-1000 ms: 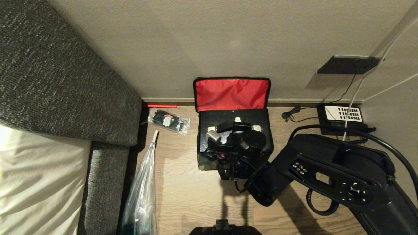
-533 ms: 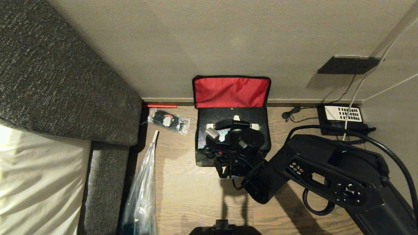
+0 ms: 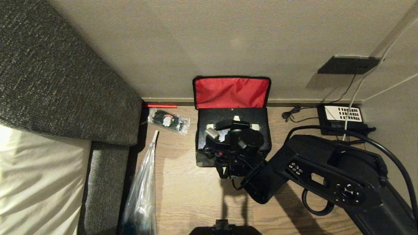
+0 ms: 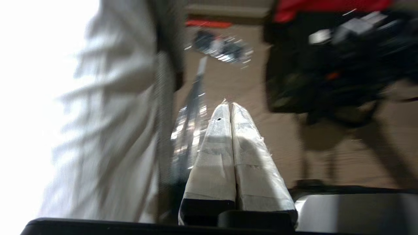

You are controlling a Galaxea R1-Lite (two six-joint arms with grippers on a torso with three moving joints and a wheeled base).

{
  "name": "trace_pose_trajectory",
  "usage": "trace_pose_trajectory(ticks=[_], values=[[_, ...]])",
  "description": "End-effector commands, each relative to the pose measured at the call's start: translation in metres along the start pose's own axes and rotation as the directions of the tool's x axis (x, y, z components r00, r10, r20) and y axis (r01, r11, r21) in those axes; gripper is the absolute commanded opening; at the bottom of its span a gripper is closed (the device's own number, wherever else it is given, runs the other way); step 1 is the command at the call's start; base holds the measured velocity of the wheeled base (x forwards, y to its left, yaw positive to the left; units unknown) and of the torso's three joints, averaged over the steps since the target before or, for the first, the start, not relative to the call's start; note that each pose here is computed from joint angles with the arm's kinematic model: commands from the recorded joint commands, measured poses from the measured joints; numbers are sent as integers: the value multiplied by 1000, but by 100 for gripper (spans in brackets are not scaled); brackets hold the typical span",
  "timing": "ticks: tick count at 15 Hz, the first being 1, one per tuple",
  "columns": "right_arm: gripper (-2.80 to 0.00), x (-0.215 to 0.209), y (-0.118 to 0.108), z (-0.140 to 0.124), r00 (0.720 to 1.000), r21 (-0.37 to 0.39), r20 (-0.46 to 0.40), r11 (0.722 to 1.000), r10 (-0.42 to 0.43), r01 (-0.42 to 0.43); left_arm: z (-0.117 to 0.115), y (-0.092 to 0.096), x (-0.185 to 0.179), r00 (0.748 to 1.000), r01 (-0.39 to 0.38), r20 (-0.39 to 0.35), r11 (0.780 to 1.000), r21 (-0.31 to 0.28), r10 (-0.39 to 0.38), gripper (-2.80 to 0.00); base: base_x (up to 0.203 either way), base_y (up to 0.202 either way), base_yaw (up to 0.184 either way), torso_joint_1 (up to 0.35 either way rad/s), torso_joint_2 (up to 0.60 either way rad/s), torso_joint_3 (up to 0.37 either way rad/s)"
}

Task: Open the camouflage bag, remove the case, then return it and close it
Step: Lift the black box

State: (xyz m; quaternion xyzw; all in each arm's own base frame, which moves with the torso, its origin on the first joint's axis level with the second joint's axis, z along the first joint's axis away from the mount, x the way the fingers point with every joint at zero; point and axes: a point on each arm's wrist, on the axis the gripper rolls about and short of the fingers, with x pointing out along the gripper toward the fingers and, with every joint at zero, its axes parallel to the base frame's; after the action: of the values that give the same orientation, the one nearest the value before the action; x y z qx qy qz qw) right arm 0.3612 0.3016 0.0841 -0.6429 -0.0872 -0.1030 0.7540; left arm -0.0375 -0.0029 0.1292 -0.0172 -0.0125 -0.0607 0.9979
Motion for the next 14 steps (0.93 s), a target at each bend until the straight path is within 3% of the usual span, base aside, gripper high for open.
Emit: trace_pose_trajectory(ticks=[1,2,3,5,7,8,11,12,13,14], values=[[-280,0,0,0,1000,-4,-17,1000,-4,4,64,-3,17,988,104,-99,989,-102,-115,-280,0,0,0,0,0,0],[-280,0,-1,0,1000,-4,-30,1000,-4,4,87,-3,34,974,134,-154,971,-197,-166,-280,0,0,0,0,0,0],[-280,0,-1,0,999,-2,-32,1000,-6,6,106,-2,56,953,155,-202,937,-312,-225,-280,0,0,0,0,0,0],[-280,0,1,0,999,-4,-34,1000,-3,3,126,1,103,904,170,-259,841,-513,-341,-280,0,0,0,0,0,0],[-280,0,0,0,999,-2,-49,1000,-4,3,123,5,154,863,123,-292,733,-669,-412,-280,0,0,0,0,0,0],[-280,0,0,-1,998,-3,-63,1000,-2,2,117,8,176,852,113,-286,688,-717,-438,-280,0,0,0,0,0,0],[-280,0,0,-1,996,-1,-88,1000,0,0,72,18,231,821,73,-302,614,-786,-485,-280,0,0,0,0,0,0],[-280,0,0,-1,996,-1,-91,1000,0,-1,63,21,239,804,75,-292,575,-815,-518,-280,0,0,0,0,0,0],[-280,0,1,-1,996,-3,-90,1000,3,-4,58,22,241,764,78,-273,503,-861,-585,-280,0,0,0,0,0,0],[-280,-1,3,-2,996,-4,-90,1000,7,-8,57,21,241,729,79,-256,450,-890,-635,-280,0,0,0,0,0,0]])
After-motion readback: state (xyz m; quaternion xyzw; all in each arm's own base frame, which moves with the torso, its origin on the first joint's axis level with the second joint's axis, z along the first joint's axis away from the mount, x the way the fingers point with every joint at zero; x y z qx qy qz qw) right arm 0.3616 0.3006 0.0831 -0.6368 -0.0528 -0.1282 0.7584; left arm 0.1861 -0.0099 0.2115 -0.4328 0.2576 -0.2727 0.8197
